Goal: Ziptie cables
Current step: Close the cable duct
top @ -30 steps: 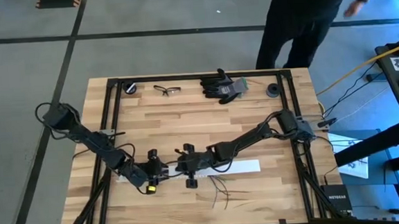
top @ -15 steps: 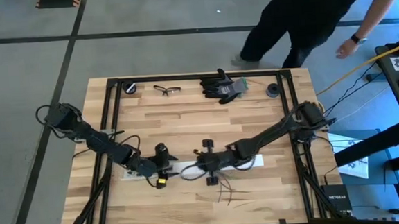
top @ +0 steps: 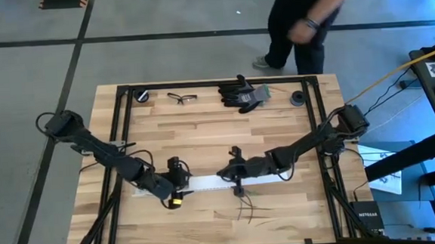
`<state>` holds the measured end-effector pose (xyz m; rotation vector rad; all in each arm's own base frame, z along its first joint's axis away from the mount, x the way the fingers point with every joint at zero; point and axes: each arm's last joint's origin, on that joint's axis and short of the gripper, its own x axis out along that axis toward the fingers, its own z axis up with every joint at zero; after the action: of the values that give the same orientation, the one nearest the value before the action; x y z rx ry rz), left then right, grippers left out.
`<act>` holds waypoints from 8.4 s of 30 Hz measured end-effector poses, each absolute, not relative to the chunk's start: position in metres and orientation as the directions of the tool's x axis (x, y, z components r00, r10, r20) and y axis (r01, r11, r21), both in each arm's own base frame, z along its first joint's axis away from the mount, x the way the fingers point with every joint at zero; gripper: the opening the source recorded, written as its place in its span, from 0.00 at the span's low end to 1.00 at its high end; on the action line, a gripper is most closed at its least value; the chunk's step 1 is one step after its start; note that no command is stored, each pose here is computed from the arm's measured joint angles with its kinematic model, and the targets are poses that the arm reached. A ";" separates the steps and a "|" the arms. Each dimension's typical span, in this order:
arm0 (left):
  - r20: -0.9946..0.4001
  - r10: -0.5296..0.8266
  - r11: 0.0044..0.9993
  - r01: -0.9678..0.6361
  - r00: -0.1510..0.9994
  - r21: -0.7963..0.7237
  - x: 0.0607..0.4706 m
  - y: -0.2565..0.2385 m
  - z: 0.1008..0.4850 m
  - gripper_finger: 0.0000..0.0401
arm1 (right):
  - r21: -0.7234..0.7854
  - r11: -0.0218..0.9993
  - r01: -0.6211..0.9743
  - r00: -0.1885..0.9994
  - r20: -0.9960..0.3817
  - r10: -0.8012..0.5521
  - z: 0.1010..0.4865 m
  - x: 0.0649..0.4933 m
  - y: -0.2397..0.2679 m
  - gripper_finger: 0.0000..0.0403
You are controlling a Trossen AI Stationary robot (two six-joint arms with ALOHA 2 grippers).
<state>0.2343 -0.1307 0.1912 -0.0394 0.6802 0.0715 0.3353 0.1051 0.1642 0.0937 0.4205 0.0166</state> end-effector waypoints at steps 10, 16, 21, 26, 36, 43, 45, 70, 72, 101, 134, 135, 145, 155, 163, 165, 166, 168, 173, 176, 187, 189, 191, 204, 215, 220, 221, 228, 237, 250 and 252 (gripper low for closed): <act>-0.597 0.036 0.995 -0.082 0.802 -0.049 0.213 -0.141 0.168 0.69 | 0.069 0.998 0.012 0.920 -0.391 0.016 0.164 0.339 0.100 0.01; -0.611 0.112 0.991 -0.136 0.784 0.007 0.212 -0.128 0.158 0.69 | 0.061 0.998 0.000 0.921 -0.389 0.023 0.162 0.340 0.100 0.01; -0.666 0.029 0.995 -0.089 0.745 -0.055 0.210 -0.127 0.146 0.69 | 0.062 0.998 -0.005 0.920 -0.391 0.029 0.162 0.340 0.100 0.01; -0.680 0.079 0.993 -0.115 0.729 -0.007 0.207 -0.127 0.134 0.69 | 0.059 0.998 -0.007 0.919 -0.392 0.029 0.162 0.340 0.100 0.01; -0.658 0.076 0.994 -0.106 0.749 -0.007 0.210 -0.127 0.136 0.55 | 0.082 0.993 -0.087 0.877 -0.465 0.116 0.137 0.360 0.109 0.01; -0.658 0.078 0.994 -0.108 0.749 -0.005 0.210 -0.127 0.136 0.48 | 0.064 0.994 -0.090 0.810 -0.576 0.110 0.132 0.379 0.116 0.01; -0.656 0.074 0.995 -0.104 0.751 -0.006 0.210 -0.128 0.136 0.49 | 0.066 0.994 -0.086 0.809 -0.578 0.108 0.129 0.383 0.118 0.01; -0.691 0.016 0.995 -0.077 0.723 -0.057 0.225 -0.115 0.142 0.69 | -0.015 0.996 -0.084 0.791 -0.609 0.057 0.133 0.439 0.112 0.01; -0.693 0.014 0.996 -0.074 0.721 -0.057 0.226 -0.116 0.153 0.70 | -0.029 0.995 -0.092 0.775 -0.629 0.053 0.142 0.434 0.111 0.01; -0.576 0.066 0.997 -0.079 0.815 0.003 0.182 -0.124 0.159 0.70 | 0.011 1.000 -0.026 0.779 -0.626 0.027 0.163 0.396 0.111 0.01; -0.563 0.102 0.992 -0.130 0.820 -0.010 0.190 -0.115 0.161 0.70 | -0.011 1.000 0.021 0.745 -0.667 -0.022 0.158 0.392 0.109 0.01; -0.562 0.101 0.991 -0.130 0.821 -0.011 0.190 -0.115 0.161 0.70 | -0.010 1.000 0.021 0.745 -0.667 -0.022 0.158 0.393 0.109 0.01; -0.561 0.101 0.986 -0.159 0.822 -0.055 0.190 -0.115 0.161 0.70 | -0.011 1.000 0.021 0.745 -0.667 -0.023 0.158 0.392 0.109 0.01; -0.562 0.101 0.985 -0.163 0.821 -0.060 0.190 -0.115 0.161 0.70 | -0.011 1.000 0.021 0.745 -0.667 -0.023 0.158 0.392 0.109 0.01; -0.556 0.126 0.981 -0.187 0.822 -0.054 0.191 -0.112 0.161 0.70 | -0.011 1.000 0.021 0.745 -0.667 -0.023 0.158 0.392 0.109 0.01; -0.556 0.132 0.980 -0.194 0.821 -0.054 0.192 -0.111 0.161 0.70 | -0.011 1.000 0.021 0.745 -0.667 -0.023 0.158 0.392 0.109 0.01; -0.556 0.132 0.979 -0.195 0.821 -0.055 0.192 -0.111 0.161 0.70 | -0.011 1.000 0.021 0.745 -0.667 -0.023 0.158 0.392 0.109 0.01; -0.556 0.132 0.978 -0.201 0.821 -0.064 0.192 -0.111 0.161 0.70 | -0.011 1.000 0.021 0.745 -0.667 -0.023 0.158 0.392 0.109 0.01; -0.556 0.132 0.975 -0.209 0.821 -0.077 0.192 -0.111 0.161 0.70 | -0.011 1.000 0.021 0.745 -0.667 -0.023 0.158 0.392 0.109 0.01; -0.556 0.132 0.975 -0.210 0.820 -0.078 0.192 -0.111 0.161 0.70 | -0.011 1.000 0.021 0.745 -0.667 -0.023 0.158 0.392 0.109 0.01; -0.558 0.130 0.969 -0.224 0.820 -0.104 0.191 -0.112 0.161 0.70 | -0.011 1.000 0.021 0.745 -0.667 -0.023 0.158 0.392 0.109 0.01; -0.556 0.123 0.972 -0.213 0.822 -0.101 0.190 -0.114 0.161 0.70 | -0.011 1.000 0.021 0.745 -0.667 -0.023 0.158 0.393 0.109 0.01; -0.551 0.108 0.977 -0.190 0.827 -0.093 0.190 -0.117 0.164 0.70 | -0.011 1.000 0.021 0.745 -0.667 -0.023 0.158 0.393 0.109 0.01; -0.574 0.080 0.986 -0.149 0.815 -0.073 0.188 -0.125 0.166 0.70 | -0.010 1.000 0.021 0.748 -0.663 -0.022 0.159 0.393 0.109 0.01; -0.609 0.119 0.989 -0.147 0.784 0.003 0.207 -0.124 0.139 0.70 | -0.038 0.999 -0.013 0.743 -0.669 -0.015 0.159 0.393 0.109 0.01; -0.640 0.098 0.989 -0.148 0.762 -0.024 0.212 -0.124 0.127 0.70 | -0.023 0.998 -0.065 0.738 -0.674 0.033 0.155 0.395 0.107 0.01; -0.635 0.084 0.990 -0.138 0.768 -0.037 0.213 -0.125 0.127 0.70 | -0.018 0.997 -0.074 0.743 -0.668 0.043 0.154 0.396 0.107 0.01; -0.613 0.084 0.986 -0.154 0.786 -0.062 0.219 -0.124 0.127 0.70 | -0.031 0.995 -0.093 0.763 -0.645 0.052 0.150 0.400 0.108 0.01; -0.589 0.083 0.985 -0.155 0.804 -0.073 0.228 -0.126 0.115 0.66 | -0.025 0.995 -0.101 0.750 -0.659 0.059 0.143 0.401 0.109 0.01; -0.595 0.094 0.984 -0.165 0.798 -0.067 0.229 -0.124 0.114 0.53 | 0.045 0.994 -0.095 0.673 -0.733 0.098 0.147 0.391 0.108 0.01; -0.595 0.093 0.984 -0.165 0.798 -0.067 0.228 -0.124 0.114 0.54 | 0.051 0.995 -0.086 0.684 -0.723 0.096 0.146 0.393 0.108 0.01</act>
<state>0.2285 -0.1245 0.1139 -0.1175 0.6321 0.1391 0.3926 0.1082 0.1464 0.0130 0.8116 0.1024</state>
